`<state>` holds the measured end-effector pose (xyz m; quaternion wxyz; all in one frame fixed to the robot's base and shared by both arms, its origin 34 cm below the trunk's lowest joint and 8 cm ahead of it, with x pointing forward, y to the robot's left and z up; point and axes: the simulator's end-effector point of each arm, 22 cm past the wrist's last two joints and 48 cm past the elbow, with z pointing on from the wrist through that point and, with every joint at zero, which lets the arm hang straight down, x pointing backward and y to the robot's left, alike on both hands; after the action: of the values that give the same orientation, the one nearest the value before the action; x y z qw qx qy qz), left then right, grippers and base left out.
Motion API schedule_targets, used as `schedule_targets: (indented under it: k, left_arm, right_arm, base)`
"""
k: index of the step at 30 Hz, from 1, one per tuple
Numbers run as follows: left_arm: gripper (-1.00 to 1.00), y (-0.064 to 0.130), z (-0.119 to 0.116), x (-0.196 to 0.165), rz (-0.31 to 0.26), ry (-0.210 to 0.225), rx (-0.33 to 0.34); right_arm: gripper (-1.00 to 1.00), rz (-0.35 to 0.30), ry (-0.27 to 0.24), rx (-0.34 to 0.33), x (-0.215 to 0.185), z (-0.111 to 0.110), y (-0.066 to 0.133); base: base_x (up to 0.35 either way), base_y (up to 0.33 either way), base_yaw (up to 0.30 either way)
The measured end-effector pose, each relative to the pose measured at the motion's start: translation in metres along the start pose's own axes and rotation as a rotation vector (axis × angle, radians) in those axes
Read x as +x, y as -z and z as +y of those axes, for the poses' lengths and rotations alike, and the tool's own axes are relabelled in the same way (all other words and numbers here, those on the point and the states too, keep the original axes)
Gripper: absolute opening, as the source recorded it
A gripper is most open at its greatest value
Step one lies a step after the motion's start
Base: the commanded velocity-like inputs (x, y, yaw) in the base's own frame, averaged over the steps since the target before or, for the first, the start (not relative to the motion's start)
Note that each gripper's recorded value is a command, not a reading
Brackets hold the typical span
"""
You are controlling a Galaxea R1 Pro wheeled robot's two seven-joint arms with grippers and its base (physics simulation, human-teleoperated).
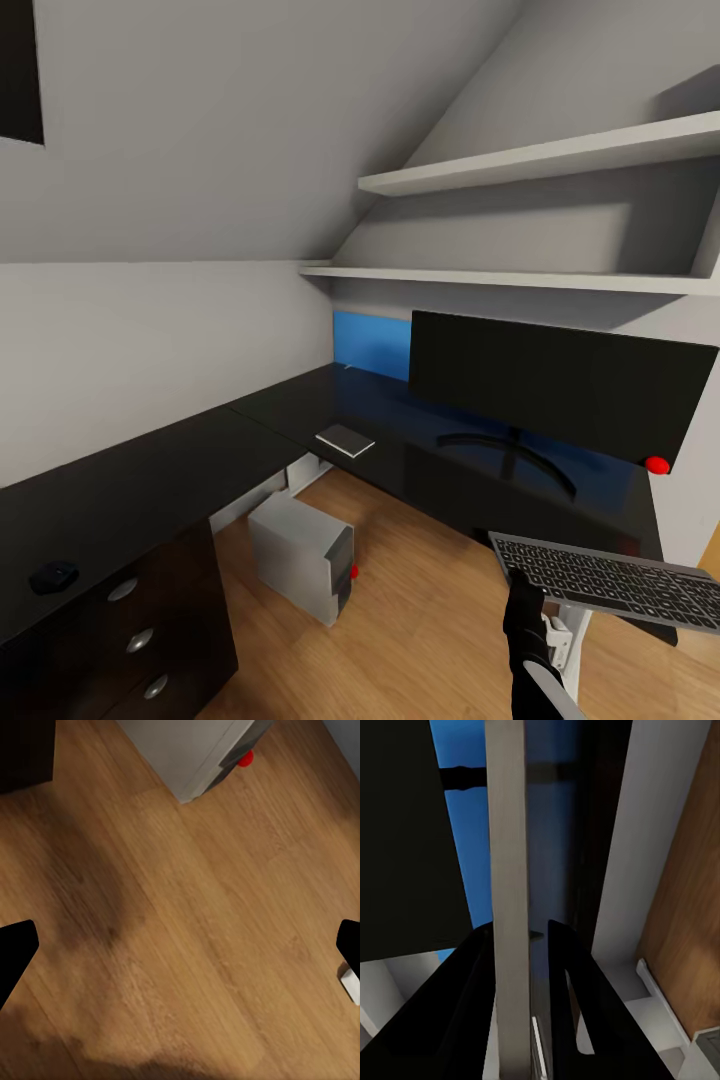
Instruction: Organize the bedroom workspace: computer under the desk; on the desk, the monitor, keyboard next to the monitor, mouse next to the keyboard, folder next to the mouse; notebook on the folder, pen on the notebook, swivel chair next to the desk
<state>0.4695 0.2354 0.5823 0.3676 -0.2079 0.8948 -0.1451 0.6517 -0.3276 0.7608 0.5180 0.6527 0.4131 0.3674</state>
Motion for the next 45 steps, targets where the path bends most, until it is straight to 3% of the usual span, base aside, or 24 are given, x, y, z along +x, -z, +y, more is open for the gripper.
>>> schedule_targets:
  k: [3,4,24,45]
  left_arm:
    - [1.00,0.0000,0.0000,0.0000,0.000,0.000,0.000]
    - [1.00,0.0000,0.0000,0.0000,0.000,0.000,0.000]
    - [1.00,-0.0001,0.0001,-0.0006,-0.002,0.001,0.000]
    - [1.00,-0.0003,0.0004,-0.0009,-0.003,0.001,0.000]
  right_arm:
    - [-1.00,0.000,0.001,0.000,-0.0002,-0.0001,0.0000]
    - [1.00,0.000,0.001,0.000,-0.0002,-0.0001,0.0000]
    - [1.00,-0.001,-0.001,0.002,-0.0008,-0.0007,0.0000]
    - [1.00,-0.002,0.002,0.005,-0.0008,-0.0021,0.0001]
  base:
    - [0.000,0.000,0.000]
    - [0.000,0.000,0.000]
    - [-0.001,0.000,0.000]
    - [-0.106,0.000,0.000]
